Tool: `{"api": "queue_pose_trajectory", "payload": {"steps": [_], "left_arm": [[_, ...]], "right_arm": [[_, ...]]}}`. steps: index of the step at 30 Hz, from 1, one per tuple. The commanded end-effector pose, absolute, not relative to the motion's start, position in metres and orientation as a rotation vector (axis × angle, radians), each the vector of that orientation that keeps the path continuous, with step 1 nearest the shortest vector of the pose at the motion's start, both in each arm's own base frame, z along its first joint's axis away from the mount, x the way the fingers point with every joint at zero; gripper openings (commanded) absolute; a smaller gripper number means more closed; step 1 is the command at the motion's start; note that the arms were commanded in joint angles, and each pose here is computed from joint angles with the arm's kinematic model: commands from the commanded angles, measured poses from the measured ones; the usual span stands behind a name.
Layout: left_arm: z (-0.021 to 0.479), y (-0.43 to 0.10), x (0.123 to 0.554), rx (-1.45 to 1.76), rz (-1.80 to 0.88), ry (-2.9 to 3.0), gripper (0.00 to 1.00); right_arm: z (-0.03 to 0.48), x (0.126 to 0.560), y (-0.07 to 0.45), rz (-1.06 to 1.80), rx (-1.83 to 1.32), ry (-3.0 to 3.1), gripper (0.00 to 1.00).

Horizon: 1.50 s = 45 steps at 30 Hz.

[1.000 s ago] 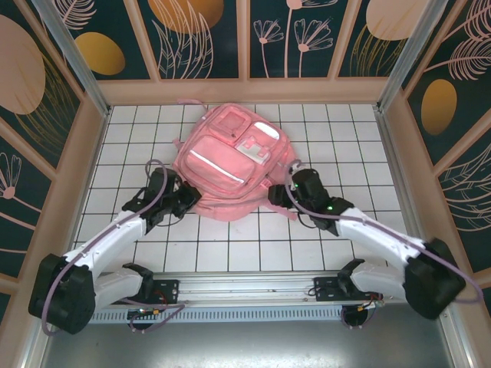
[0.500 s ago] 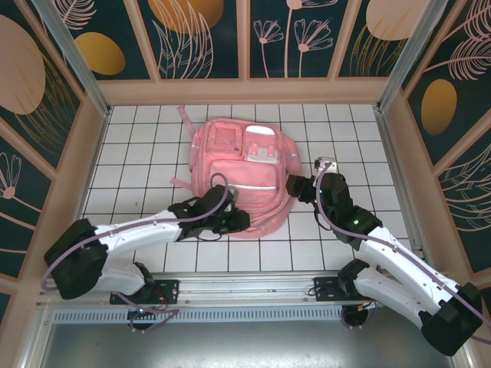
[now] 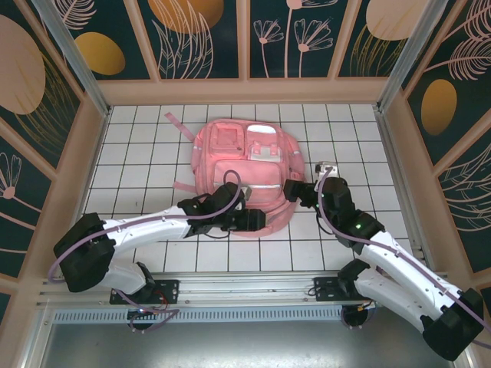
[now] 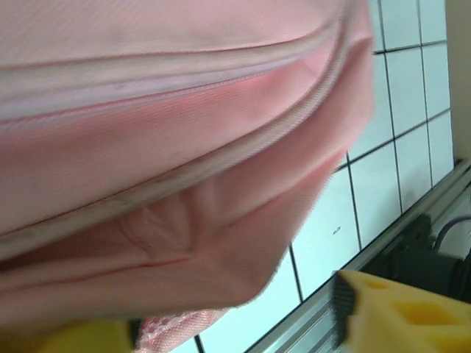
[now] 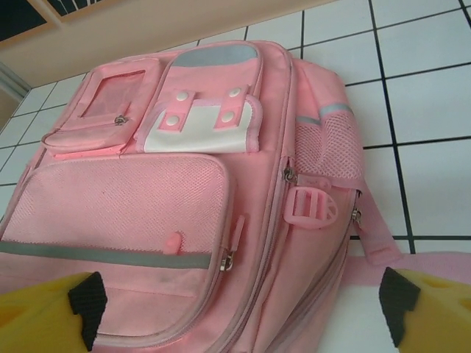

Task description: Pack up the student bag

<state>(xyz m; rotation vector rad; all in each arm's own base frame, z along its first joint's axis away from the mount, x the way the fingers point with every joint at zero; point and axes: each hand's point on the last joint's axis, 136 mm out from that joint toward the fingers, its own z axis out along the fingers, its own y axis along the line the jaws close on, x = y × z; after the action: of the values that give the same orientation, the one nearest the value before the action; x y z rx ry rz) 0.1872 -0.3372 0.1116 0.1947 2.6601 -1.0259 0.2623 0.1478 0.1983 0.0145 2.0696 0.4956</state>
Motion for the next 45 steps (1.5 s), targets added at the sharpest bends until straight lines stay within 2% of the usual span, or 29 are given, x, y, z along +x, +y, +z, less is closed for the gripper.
{"api": "queue_pose_trajectory", "payload": {"steps": [1, 5, 10, 13, 16, 18, 22, 24, 28, 31, 36, 38, 42, 45], "left_arm": [[0.158, -0.336, 0.202, 0.264, -1.034, 2.484, 0.98], [0.196, -0.326, 0.216, 0.36, -1.019, 2.328, 0.99], [0.246, -0.251, 0.286, 0.156, -0.814, 2.161, 0.98], [0.268, -0.177, 0.321, -0.072, -0.43, 2.016, 0.99], [0.284, -0.106, 0.334, -0.195, -0.051, 1.786, 0.99], [0.276, -0.068, 0.342, -0.26, 0.069, 1.695, 0.99], [0.244, -0.033, 0.363, -0.293, 0.077, 1.661, 0.98], [0.219, -0.01, 0.368, -0.317, 0.183, 1.686, 0.99], [0.171, 0.036, 0.36, -0.41, 0.243, 1.71, 0.98], [0.14, 0.052, 0.35, -0.471, 0.219, 1.71, 0.99], [0.147, 0.053, 0.36, -0.457, 0.174, 1.66, 0.99], [0.154, 0.044, 0.362, -0.347, 0.174, 1.633, 0.99], [0.147, 0.041, 0.351, -0.296, 0.079, 1.561, 0.99], [0.137, 0.023, 0.374, -0.176, 0.033, 1.648, 0.99]], "right_arm": [[0.222, 0.268, 0.142, 0.459, 0.008, 2.018, 0.99], [0.247, 0.274, 0.137, 0.423, -0.006, 1.96, 0.99], [0.265, 0.293, 0.112, 0.343, 0.129, 1.895, 0.99], [0.27, 0.31, 0.091, 0.284, 0.2, 1.864, 0.99], [0.276, 0.322, 0.066, 0.245, 0.29, 1.806, 0.99], [0.272, 0.331, 0.047, 0.253, 0.352, 1.771, 0.99], [0.259, 0.344, 0.028, 0.305, 0.274, 1.673, 0.99], [0.259, 0.344, 0.022, 0.2, 0.181, 1.611, 0.99], [0.231, 0.346, -0.015, 0.058, 0.241, 1.592, 0.99], [0.201, 0.349, -0.035, 0.016, 0.323, 1.643, 0.99], [0.153, 0.35, -0.042, 0.03, 0.378, 1.697, 0.99], [0.138, 0.347, -0.043, 0.039, 0.384, 1.69, 0.99], [0.146, 0.356, -0.028, 0.072, 0.228, 1.659, 0.99], [0.142, 0.349, -0.03, 0.09, 0.213, 1.605, 0.99]]}}
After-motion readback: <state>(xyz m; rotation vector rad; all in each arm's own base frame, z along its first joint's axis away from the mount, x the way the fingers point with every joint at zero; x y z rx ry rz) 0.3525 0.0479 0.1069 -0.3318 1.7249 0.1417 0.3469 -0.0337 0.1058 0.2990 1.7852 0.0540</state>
